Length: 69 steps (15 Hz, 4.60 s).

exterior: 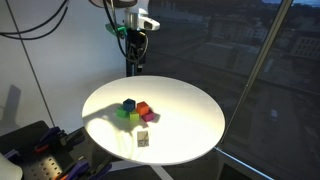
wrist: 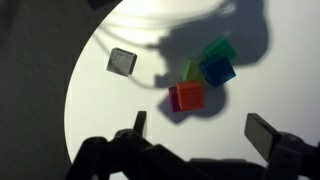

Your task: Pick up the gray block and stack it on top of both the blue block and the orange block

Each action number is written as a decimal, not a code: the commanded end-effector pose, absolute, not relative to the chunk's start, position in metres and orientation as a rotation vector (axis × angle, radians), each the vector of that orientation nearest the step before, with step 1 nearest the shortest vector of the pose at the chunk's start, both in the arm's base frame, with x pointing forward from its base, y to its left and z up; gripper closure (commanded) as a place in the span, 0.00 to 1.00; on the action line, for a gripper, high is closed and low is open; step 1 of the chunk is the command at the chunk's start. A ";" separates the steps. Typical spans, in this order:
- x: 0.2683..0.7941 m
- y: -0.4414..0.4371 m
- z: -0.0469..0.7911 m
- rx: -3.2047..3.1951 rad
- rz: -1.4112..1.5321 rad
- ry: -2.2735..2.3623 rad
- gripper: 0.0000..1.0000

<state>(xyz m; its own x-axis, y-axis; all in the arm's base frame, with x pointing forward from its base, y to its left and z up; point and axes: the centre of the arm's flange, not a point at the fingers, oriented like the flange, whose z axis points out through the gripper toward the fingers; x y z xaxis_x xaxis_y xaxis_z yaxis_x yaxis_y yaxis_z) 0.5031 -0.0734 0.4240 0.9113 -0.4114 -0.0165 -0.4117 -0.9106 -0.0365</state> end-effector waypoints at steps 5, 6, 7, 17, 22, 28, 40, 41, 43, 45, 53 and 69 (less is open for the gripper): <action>0.506 -0.076 0.406 -3.038 0.059 0.659 0.00; 0.506 -0.076 0.406 -3.038 0.061 0.659 0.00; 0.506 -0.076 0.406 -3.037 0.061 0.659 0.00; 0.506 -0.077 0.402 -3.043 0.051 0.665 0.00; 0.509 -0.084 0.381 -3.051 0.062 0.691 0.00; 0.506 -0.104 0.363 -3.040 -0.003 0.752 0.00; 0.505 -0.133 0.304 -3.040 -0.003 0.818 0.00; 0.505 -0.135 0.297 -3.043 0.010 0.822 0.00; 0.506 -0.139 0.285 -3.049 0.032 0.831 0.00; 0.507 -0.143 0.271 -3.055 0.057 0.831 0.00; 0.497 -0.155 0.231 -3.064 0.142 0.851 0.00; 0.492 -0.157 0.169 -3.107 0.145 0.854 0.00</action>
